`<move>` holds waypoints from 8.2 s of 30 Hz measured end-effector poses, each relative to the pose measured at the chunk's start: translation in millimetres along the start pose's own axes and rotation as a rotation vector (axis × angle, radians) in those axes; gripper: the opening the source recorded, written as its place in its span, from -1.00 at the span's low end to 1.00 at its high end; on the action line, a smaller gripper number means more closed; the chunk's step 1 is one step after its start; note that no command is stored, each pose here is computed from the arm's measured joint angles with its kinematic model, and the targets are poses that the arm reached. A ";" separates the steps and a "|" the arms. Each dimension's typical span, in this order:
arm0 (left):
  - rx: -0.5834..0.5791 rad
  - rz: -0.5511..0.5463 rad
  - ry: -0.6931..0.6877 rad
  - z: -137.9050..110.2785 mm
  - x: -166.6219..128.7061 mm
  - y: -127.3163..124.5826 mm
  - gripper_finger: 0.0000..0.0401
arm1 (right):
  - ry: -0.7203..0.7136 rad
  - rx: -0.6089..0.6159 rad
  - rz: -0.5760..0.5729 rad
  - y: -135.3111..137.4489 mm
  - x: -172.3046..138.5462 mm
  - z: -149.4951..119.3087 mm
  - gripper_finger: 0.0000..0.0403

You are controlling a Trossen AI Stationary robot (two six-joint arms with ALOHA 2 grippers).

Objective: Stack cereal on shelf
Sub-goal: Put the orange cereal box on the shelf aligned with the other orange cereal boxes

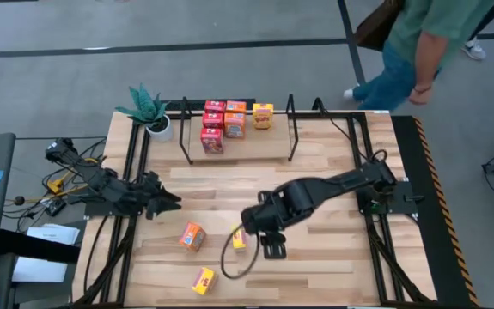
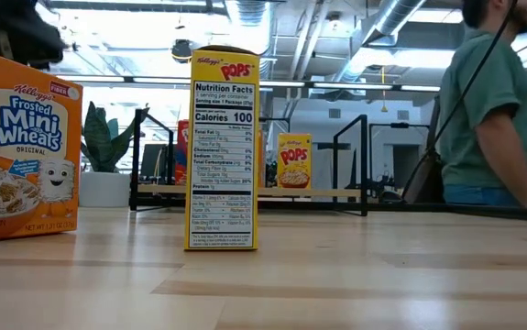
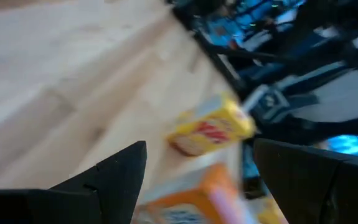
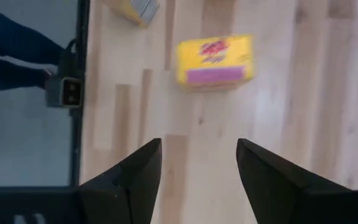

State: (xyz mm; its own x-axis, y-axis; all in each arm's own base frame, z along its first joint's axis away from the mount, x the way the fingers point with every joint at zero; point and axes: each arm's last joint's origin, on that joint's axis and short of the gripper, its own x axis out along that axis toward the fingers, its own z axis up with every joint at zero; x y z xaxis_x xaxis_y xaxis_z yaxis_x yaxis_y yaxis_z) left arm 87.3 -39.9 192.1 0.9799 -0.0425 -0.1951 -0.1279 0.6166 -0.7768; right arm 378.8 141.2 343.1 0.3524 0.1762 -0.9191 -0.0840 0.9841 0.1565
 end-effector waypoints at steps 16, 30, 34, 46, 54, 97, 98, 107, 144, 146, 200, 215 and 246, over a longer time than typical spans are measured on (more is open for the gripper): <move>0.218 0.166 0.401 50.0 2.0 -133.1 0.43 | -0.115 -0.078 -0.118 73.5 -6.0 -28.0 0.10; 0.174 0.868 0.521 -117.3 47.9 -132.6 0.43 | -0.210 -0.085 -0.156 52.6 -6.4 -8.5 0.03; 0.137 0.916 0.417 -152.9 55.1 -120.1 0.43 | -0.219 -0.089 -0.159 48.4 -6.5 -5.5 0.02; 0.173 0.909 0.204 -165.6 86.8 -99.7 0.43 | -0.262 -0.078 -0.153 39.4 -7.3 3.2 -0.05; 0.301 0.927 0.159 -144.3 112.9 -91.7 0.43 | -0.297 -0.076 -0.143 39.1 -8.1 7.2 -0.09; 0.691 0.835 0.064 6.4 120.0 -115.9 0.43 | -0.308 -0.131 -0.213 -1.4 -9.5 23.5 0.02; 0.686 0.845 0.072 9.1 117.3 -115.1 0.43 | -0.333 -0.117 -0.211 -4.6 -10.3 26.8 0.03; 0.669 0.778 0.201 27.3 74.0 -123.0 0.43 | -0.376 -0.294 -0.156 -19.2 33.6 53.9 0.27; 0.353 0.388 0.118 -44.7 125.9 -2.8 -0.98 | -0.425 -0.090 -0.219 -58.0 -35.3 41.6 0.42; 0.339 0.379 0.114 -44.7 132.3 0.5 -0.98 | -0.420 -0.088 -0.219 -58.3 -35.1 41.1 0.42; 0.250 0.256 0.294 31.6 63.3 -48.3 0.36 | -0.298 0.201 -0.227 -72.8 66.2 50.4 0.42; 0.180 0.347 0.293 31.7 49.9 -42.1 0.77 | -0.178 0.321 -0.249 -102.7 81.1 44.4 0.42; 0.171 0.403 0.298 28.9 52.4 -38.1 0.77 | -0.160 0.363 -0.330 -97.6 94.6 44.6 0.42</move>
State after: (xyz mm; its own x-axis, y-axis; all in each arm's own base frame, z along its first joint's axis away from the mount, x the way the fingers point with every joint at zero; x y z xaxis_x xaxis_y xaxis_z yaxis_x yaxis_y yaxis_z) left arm 148.0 -42.9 228.8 0.7689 0.0178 -0.6391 -0.4341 0.7484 -0.5015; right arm 461.9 62.8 257.0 0.4462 -0.1715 -0.8784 0.3749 0.9270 0.0094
